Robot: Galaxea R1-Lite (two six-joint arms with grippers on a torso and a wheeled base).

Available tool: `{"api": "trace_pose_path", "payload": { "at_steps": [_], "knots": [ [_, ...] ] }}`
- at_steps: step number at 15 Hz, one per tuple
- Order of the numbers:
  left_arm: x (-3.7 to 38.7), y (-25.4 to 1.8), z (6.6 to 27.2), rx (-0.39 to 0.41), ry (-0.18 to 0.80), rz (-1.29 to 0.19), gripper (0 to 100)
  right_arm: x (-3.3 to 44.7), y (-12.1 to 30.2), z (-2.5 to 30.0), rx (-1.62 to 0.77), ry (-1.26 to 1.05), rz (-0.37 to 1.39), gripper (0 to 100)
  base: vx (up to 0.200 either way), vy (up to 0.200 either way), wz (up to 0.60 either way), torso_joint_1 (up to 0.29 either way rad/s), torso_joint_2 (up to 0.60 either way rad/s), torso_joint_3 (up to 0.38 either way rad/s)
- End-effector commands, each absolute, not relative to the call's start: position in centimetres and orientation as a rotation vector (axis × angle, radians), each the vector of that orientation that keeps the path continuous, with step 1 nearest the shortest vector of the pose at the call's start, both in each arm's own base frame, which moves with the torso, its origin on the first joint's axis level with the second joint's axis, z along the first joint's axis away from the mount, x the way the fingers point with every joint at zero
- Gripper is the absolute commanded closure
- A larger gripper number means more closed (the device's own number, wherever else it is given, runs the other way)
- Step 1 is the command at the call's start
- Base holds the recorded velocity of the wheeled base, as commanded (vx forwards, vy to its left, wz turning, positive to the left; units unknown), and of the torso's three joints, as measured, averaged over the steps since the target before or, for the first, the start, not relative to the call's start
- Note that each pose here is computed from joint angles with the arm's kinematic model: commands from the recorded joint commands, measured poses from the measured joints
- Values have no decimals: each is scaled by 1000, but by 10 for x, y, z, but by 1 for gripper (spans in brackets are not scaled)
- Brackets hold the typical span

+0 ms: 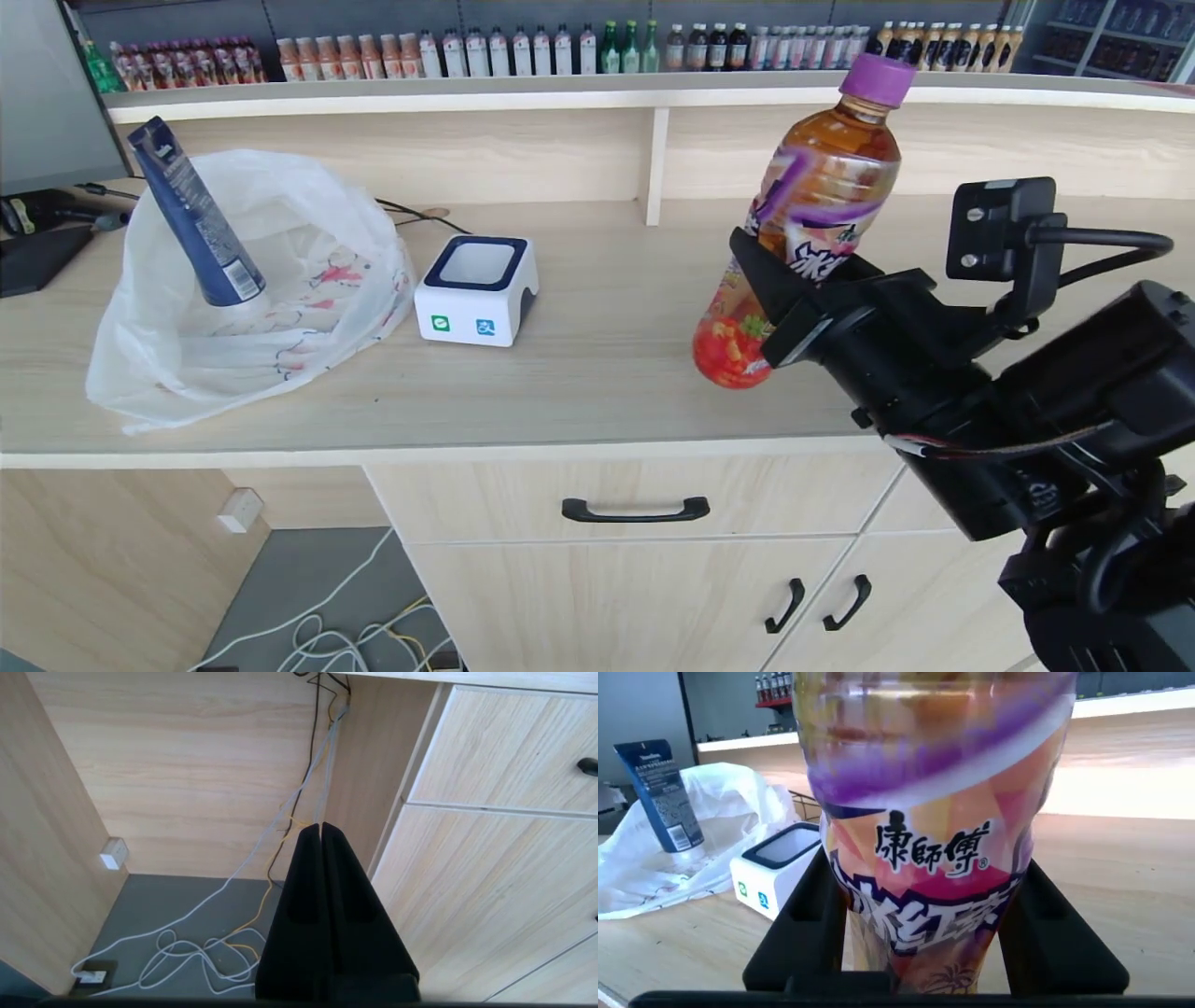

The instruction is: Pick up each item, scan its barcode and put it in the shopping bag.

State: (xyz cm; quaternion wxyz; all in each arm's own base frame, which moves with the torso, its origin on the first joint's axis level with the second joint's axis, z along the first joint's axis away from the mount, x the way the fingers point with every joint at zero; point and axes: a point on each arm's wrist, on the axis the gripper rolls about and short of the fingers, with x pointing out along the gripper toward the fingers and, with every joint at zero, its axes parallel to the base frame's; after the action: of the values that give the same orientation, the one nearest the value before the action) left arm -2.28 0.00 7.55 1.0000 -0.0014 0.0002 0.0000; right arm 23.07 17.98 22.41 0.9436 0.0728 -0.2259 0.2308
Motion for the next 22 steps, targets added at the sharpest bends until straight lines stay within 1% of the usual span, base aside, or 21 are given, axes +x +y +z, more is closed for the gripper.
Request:
{"api": "trace_pose_path", "payload": {
  "at_steps": [1, 20, 22],
  "knots": [
    [-23, 0, 75, -5, 0, 0, 100, 229, 170, 232, 152, -487, 447, 100, 0, 200, 0, 2, -7, 2],
    [-23, 0, 75, -6, 0, 0, 100, 226, 169, 232, 152, -487, 448, 100, 0, 200, 0, 3, 3, 0],
    [-23, 0, 75, -2, 0, 0, 100, 227, 170, 234, 155, -493, 449, 100, 0, 0, 0, 0, 0, 0]
  ]
}}
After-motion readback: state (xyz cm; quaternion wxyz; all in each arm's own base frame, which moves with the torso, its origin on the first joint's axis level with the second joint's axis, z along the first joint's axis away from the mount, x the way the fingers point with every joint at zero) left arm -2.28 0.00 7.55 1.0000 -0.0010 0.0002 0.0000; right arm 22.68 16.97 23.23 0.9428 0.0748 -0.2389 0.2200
